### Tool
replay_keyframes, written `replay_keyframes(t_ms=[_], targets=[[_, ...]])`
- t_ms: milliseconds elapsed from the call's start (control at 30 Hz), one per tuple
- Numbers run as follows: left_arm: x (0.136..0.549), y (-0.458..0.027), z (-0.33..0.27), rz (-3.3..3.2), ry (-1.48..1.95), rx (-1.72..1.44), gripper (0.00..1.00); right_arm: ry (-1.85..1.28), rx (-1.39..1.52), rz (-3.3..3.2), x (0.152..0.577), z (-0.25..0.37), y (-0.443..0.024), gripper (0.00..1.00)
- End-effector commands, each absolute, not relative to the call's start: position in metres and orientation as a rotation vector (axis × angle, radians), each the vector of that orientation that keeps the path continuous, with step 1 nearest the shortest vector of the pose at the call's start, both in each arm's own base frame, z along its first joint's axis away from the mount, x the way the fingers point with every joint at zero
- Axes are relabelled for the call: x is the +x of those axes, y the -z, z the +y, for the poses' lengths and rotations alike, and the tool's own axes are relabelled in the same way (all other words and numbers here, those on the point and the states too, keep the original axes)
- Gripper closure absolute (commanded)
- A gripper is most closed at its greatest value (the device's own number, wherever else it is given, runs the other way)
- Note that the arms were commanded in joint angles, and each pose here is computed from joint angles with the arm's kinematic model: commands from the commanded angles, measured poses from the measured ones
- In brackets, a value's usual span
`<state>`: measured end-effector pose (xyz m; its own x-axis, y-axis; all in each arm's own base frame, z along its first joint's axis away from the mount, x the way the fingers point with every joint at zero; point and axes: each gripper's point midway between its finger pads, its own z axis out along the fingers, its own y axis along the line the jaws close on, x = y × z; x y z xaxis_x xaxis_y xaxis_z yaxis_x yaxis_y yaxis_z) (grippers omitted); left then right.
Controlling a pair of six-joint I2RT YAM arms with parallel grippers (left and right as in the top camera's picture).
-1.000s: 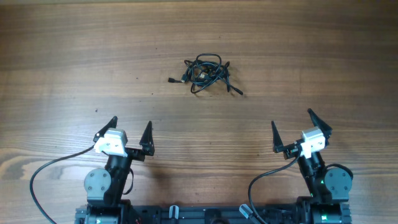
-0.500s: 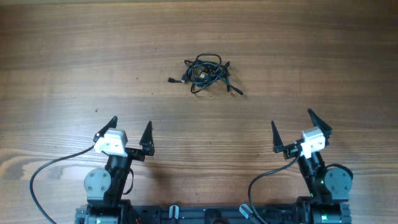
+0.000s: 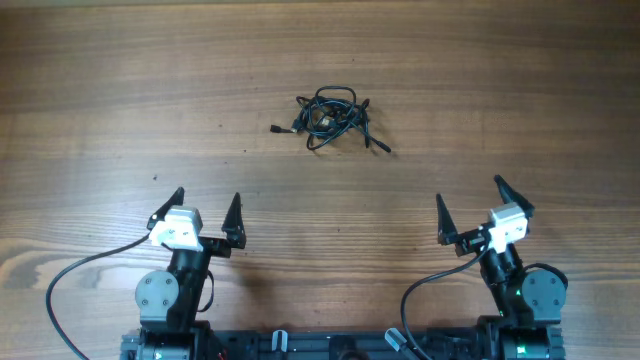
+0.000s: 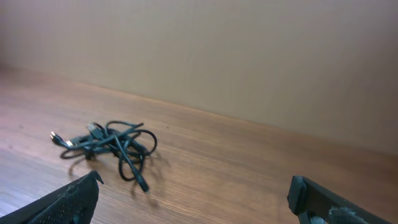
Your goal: Untangle cables
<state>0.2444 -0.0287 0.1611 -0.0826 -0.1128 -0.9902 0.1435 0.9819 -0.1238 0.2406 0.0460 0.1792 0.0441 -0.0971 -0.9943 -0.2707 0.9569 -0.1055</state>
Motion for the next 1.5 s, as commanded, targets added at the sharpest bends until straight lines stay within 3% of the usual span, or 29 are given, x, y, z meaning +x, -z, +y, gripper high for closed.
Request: replay_keyframes(t_ms=[0, 267, 767, 1100, 1200, 1333, 1467], targets=[[0.245, -0.158, -0.027, 1.642, 0.192, 0.028, 0.00, -0.193, -0.251, 1.534, 0.240, 0.047, -0.180, 0.00], [0.242, -0.158, -0.050, 1.653, 0.344, 0.085, 0.00, -0.385, -0.241, 1.614, 0.238, 0.065, -0.174, 0.00], [0.251, -0.183, -0.074, 1.871, 0.606, 0.010, 0.00, -0.697, -0.333, 1.800, 0.257, 0.102, -0.216, 0.00], [0.306, -0.252, -0.094, 1.975, 0.757, 0.007, 0.00, -0.841, -0.410, 1.991, 0.260, 0.117, -0.265, 0.00], [0.342, -0.298, -0.096, 2.001, 0.755, 0.008, 0.00, -0.885, -0.423, 2.089, 0.266, 0.120, -0.284, 0.00], [0.388, -0.349, -0.098, 2.111, 0.770, -0.026, 0.00, -0.863, -0.464, 2.253, 0.288, 0.115, -0.303, 0.00], [0.405, -0.364, -0.101, 2.143, 0.786, -0.032, 0.00, -0.871, -0.443, 2.333, 0.321, 0.112, -0.313, 0.00]])
